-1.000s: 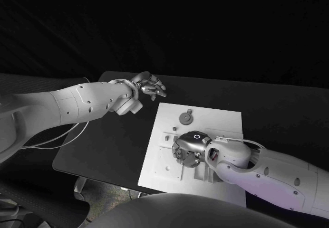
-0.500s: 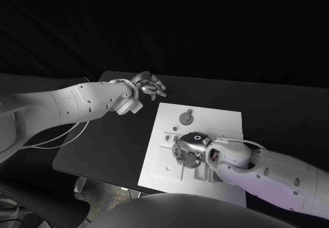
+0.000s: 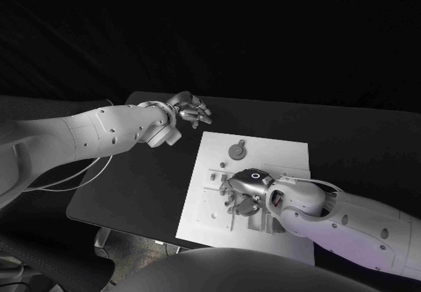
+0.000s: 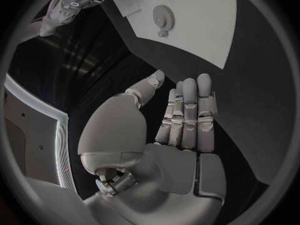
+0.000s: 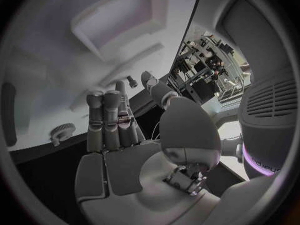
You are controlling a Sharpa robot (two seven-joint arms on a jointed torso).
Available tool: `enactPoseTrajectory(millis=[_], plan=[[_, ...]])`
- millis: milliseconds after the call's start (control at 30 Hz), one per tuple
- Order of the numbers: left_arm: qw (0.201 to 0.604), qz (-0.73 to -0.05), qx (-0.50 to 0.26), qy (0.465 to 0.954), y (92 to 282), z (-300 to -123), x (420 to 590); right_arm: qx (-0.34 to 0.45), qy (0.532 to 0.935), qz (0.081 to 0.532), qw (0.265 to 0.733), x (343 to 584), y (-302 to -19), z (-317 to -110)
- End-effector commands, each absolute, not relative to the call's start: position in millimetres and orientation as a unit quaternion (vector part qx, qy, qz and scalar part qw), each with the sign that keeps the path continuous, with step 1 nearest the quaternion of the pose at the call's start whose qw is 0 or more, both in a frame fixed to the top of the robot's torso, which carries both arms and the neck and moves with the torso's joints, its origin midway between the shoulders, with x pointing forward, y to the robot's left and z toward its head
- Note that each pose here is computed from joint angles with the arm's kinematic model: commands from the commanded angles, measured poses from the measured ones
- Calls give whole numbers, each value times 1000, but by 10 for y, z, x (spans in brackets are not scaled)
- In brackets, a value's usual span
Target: Assemble the parts on the task board
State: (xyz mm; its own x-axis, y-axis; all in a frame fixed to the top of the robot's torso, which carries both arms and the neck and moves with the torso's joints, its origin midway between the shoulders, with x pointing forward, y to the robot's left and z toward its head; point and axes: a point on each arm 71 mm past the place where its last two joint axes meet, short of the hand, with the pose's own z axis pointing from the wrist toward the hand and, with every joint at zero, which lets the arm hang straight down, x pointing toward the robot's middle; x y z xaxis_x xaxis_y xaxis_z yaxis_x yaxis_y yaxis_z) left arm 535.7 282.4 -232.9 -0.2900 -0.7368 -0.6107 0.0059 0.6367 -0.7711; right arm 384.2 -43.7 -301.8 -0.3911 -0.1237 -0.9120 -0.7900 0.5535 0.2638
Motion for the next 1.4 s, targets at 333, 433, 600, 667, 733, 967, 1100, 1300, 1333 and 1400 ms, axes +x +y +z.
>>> enactPoseTrajectory(millis=[333, 433, 600, 667, 733, 967, 1100, 1300, 1333, 1400], plan=[[539, -346, -249, 726, 2850, -2315, 5355, -252, 729, 370, 517, 4092, -786, -2494], [540, -345, -249, 726, 2859, -2314, 5353, -241, 725, 364, 533, 4187, -946, -2305], [539, -345, -249, 727, 2880, -2315, 5347, -226, 731, 345, 543, 4293, -1249, -2120], [540, -345, -250, 726, 2883, -2315, 5349, -221, 736, 338, 543, 4303, -1330, -2106], [540, -344, -250, 726, 2888, -2315, 5350, -219, 742, 331, 541, 4310, -1395, -2118], [537, -346, -248, 728, 2871, -2319, 5346, -209, 762, 304, 531, 4345, -1614, -2174], [537, -347, -248, 728, 2864, -2319, 5348, -213, 778, 291, 515, 4327, -1668, -2276], [537, -347, -248, 728, 2857, -2320, 5350, -217, 786, 287, 503, 4270, -1676, -2436], [536, -348, -247, 728, 2854, -2320, 5350, -220, 785, 286, 503, 4269, -1670, -2456], [536, -348, -247, 728, 2858, -2320, 5349, -223, 785, 283, 503, 4269, -1660, -2483]])
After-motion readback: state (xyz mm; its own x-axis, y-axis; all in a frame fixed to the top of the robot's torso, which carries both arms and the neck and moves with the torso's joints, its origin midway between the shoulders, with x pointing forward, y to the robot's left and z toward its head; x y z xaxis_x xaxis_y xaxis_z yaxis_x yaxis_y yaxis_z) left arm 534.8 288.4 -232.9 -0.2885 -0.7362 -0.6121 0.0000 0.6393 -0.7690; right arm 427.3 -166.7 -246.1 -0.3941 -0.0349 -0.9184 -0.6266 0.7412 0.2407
